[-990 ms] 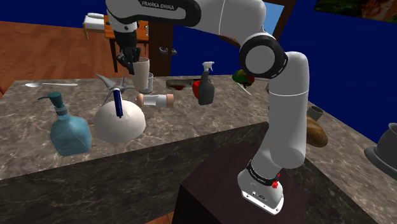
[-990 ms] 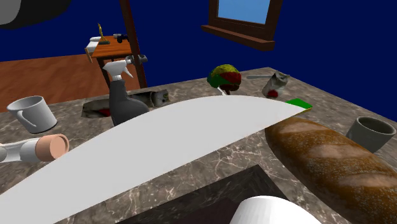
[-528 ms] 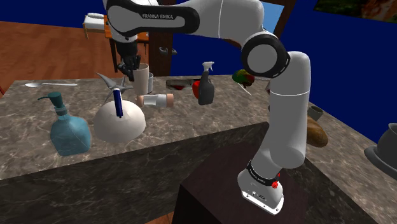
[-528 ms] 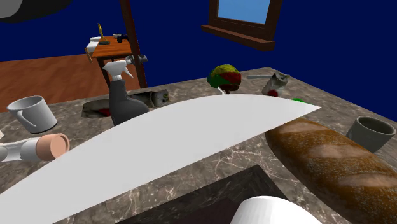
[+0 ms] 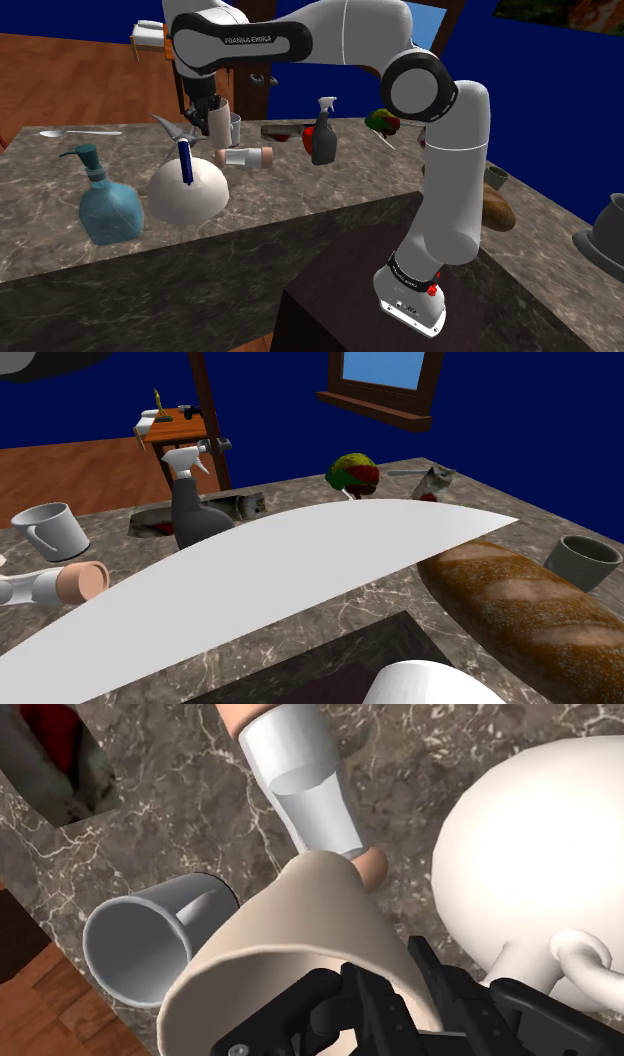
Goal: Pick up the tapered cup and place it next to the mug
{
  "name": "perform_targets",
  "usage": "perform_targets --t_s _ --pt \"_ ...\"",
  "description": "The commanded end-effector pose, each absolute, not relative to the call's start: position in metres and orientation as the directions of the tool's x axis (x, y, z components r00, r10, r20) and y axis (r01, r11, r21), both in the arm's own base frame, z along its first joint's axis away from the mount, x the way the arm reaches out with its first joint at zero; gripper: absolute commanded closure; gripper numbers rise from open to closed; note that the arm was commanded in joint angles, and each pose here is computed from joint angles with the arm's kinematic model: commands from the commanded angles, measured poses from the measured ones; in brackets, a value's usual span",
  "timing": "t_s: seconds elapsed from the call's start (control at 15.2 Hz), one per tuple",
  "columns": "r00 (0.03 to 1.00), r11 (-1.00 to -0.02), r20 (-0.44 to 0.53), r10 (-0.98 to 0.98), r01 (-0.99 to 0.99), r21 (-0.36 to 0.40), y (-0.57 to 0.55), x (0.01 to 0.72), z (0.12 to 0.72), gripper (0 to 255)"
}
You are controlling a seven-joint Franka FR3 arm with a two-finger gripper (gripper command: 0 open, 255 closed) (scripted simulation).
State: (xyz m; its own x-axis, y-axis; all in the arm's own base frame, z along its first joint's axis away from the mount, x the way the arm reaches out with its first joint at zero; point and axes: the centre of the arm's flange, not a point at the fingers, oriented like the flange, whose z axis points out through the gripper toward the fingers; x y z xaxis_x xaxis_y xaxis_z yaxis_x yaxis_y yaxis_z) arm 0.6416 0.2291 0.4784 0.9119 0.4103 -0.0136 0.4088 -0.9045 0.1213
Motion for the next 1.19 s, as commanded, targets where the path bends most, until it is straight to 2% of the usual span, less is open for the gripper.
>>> perform_targets --t_s 0.0,0.46,0.53,0.86,1.12 --pt "0.912 -0.905 -0.046 0.408 0.41 0.116 0.228 0.64 0.451 255" --pt "0.912 -0.905 -0.046 0.408 0.41 0.116 0.228 0.64 0.451 255" --pt "0.912 -0.905 -0.047 0.408 0.41 0.116 0.227 0.641 0.453 0" --pt "0.912 -0.905 -0.046 0.408 0.41 0.116 0.228 0.64 0.45 0" --pt "0.912 -0.905 -0.046 0.408 0.41 0.116 0.235 0.64 0.5 0"
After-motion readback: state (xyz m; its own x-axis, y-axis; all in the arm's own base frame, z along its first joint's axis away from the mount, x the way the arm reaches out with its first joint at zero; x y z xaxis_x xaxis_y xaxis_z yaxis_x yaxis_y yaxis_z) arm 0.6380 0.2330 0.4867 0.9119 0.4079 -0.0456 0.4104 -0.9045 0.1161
